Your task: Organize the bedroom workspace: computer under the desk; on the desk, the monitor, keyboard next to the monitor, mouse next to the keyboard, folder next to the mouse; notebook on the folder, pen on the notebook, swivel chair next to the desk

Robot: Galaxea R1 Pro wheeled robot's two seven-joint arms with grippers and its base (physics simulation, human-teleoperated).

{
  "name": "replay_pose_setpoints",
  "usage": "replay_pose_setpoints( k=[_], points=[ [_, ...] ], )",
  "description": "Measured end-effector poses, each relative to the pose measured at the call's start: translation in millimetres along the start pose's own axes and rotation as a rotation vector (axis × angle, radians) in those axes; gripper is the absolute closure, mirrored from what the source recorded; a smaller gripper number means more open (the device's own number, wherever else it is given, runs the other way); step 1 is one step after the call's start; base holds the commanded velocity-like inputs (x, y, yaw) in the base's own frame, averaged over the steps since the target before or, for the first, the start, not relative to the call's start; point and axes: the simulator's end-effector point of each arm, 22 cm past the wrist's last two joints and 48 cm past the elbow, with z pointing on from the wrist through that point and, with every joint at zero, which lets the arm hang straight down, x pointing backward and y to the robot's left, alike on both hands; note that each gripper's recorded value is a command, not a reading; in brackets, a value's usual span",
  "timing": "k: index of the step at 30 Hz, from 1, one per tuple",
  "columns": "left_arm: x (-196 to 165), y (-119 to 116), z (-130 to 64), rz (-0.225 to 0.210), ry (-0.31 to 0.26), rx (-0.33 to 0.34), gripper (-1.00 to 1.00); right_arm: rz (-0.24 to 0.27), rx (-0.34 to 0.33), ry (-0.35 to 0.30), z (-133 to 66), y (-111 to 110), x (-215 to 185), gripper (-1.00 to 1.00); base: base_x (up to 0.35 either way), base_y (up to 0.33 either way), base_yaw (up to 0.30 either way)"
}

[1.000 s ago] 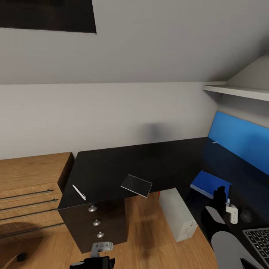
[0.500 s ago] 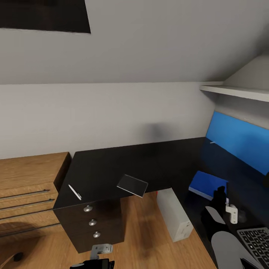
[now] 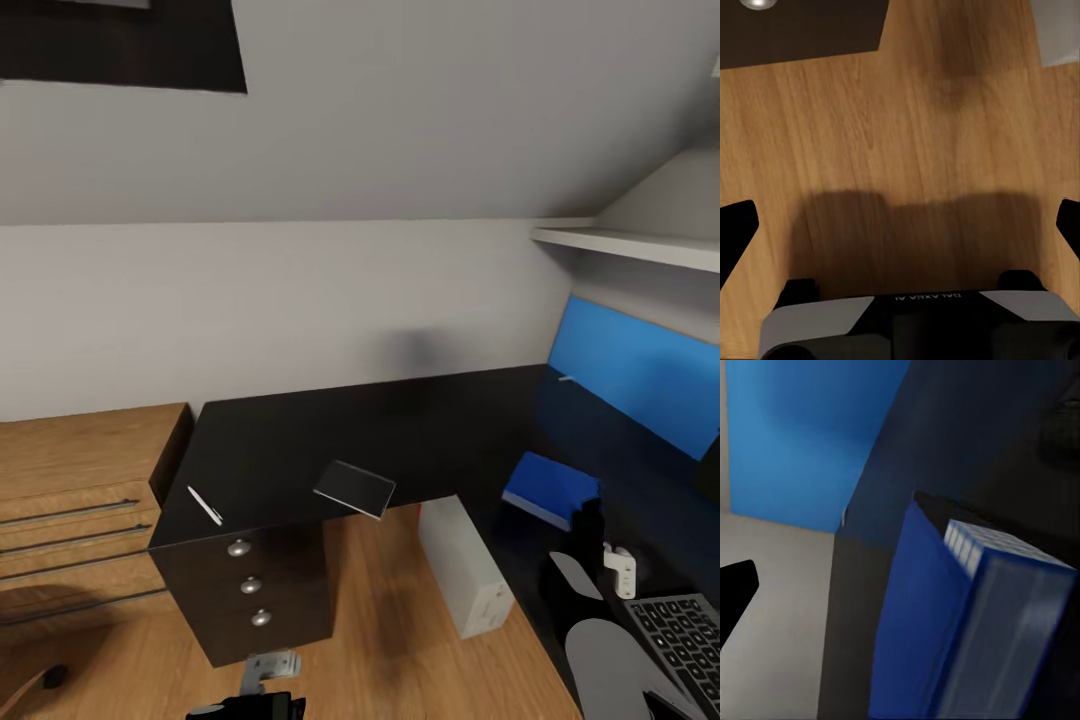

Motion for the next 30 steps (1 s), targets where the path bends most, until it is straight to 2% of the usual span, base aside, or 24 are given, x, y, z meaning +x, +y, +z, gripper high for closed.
replay_pose_setpoints(
  k=[11,19,22,26,30],
  points=[
    [0,0,-0.3,0.001,0.0,0.0,-1.0,0.0,0.0,0.003,-1.2,0,2,-1.0,-0.217,0.0,0.0],
    [0,0,-0.3,0.002,-0.001,-0.003,-1.0,0.002,-0.01,0.012,-1.6,3,4,-1.0,-0.033,0.0,0.0],
    [0,0,-0.3,0.003,-0.001,-0.004,-1.0,-0.011,-0.026,0.03,-3.0,8,10,-1.0,-0.002,0.0,0.0],
    [6,0,1.9,0.007,0.011,-0.008,-1.0,-0.113,-0.149,0.121,-15.6,40,45,-1.0,0.0,0.0,0.0],
    [13,1,5.0,0.01,0.029,-0.012,-1.0,-0.125,-0.253,0.162,-32.9,74,67,-1.0,0.0,0.0,0.0]
  ],
)
